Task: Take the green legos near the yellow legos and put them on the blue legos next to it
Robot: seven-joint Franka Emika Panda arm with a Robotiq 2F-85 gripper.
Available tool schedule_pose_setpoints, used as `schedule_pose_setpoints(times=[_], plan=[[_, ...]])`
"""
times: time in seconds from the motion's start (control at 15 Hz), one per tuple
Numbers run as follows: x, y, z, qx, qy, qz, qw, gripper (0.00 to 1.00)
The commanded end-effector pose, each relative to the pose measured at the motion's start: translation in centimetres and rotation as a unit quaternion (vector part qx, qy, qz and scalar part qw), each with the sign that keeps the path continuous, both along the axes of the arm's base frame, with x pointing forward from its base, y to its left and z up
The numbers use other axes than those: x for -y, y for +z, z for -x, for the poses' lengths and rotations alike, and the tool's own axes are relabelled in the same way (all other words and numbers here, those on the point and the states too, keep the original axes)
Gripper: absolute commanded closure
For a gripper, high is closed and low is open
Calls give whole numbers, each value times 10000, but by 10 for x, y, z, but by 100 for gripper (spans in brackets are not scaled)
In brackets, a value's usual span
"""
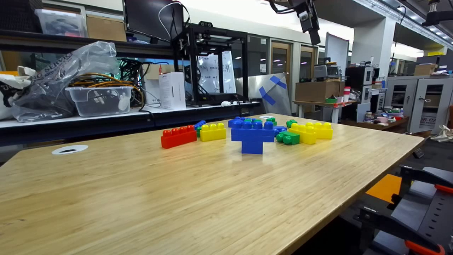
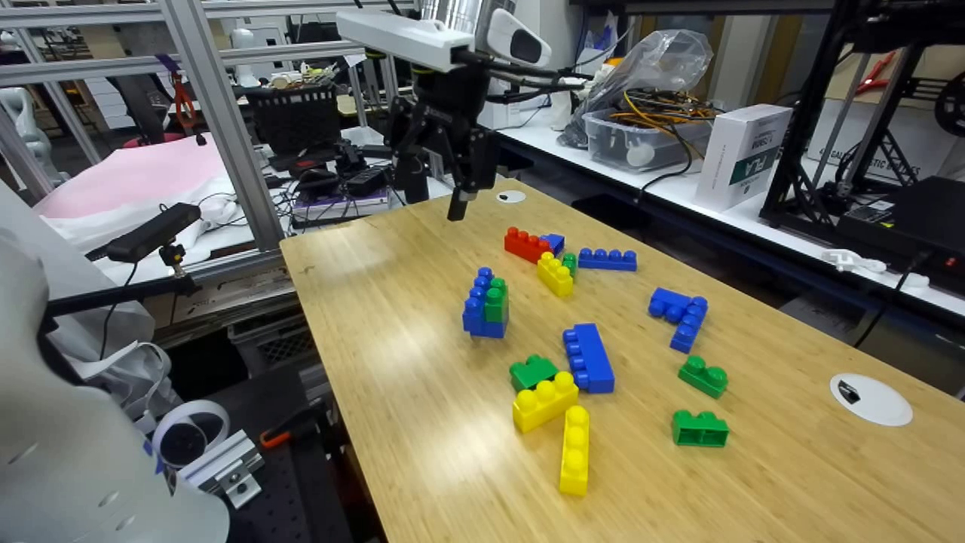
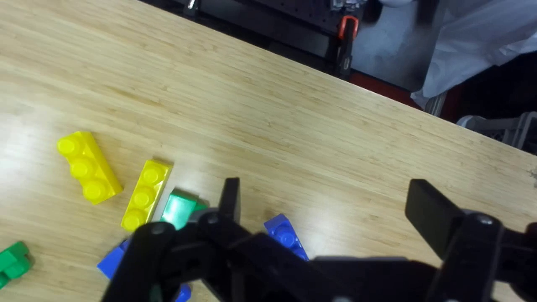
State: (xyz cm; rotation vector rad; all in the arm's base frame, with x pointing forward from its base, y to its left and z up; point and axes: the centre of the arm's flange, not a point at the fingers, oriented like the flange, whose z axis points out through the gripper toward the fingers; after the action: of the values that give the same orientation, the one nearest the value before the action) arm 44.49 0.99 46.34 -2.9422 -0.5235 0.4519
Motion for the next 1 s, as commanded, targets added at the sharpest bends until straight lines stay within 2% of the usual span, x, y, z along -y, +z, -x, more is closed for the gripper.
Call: schedule_pose_setpoints(times=[0.0, 0.2, 0.4, 0.73, 0.93], plan=[[16, -7, -33, 2, 1007, 63, 9949, 0], [28, -17, -47, 201, 1839, 151, 9826, 0], [46, -34, -60, 290, 2663, 73, 9634, 0], [73, -84, -70, 273, 3914, -212, 9196, 0], [79, -112, -73, 169, 4414, -235, 8969, 0]])
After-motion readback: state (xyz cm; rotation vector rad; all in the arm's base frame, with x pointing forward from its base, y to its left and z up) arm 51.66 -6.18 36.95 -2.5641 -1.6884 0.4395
